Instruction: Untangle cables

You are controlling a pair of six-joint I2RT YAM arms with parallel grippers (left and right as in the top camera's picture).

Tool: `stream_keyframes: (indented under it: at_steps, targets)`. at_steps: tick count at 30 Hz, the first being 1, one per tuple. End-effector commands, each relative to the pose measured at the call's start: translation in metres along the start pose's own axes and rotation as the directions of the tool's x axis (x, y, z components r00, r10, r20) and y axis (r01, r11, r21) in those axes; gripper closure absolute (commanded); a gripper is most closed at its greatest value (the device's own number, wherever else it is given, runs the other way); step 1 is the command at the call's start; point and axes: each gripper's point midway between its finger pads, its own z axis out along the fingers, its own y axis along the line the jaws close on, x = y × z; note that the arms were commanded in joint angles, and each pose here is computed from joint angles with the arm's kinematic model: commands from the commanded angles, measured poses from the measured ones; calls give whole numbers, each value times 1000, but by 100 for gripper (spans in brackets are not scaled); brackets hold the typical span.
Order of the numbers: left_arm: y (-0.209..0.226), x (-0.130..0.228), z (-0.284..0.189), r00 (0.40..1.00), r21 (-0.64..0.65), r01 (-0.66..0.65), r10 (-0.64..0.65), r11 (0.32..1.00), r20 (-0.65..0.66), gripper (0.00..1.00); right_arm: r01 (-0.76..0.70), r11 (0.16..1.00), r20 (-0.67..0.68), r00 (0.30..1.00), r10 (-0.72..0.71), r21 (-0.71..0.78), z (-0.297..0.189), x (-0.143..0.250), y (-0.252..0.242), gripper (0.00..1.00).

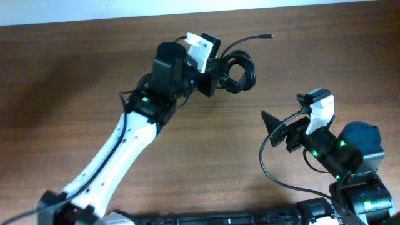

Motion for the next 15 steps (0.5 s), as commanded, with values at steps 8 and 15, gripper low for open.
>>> stream_keyframes:
  at_steps: [8,15]
  targets:
    - [-58,-20,-28,884,-14,-465,465,885,49,100,48,959,82,996,-25,-279,-12,-25,50,1]
    - [-85,-31,-31,861,-6,-499,496,867,114,100,31,976,66,998,-18,-216,-9,-22,39,38]
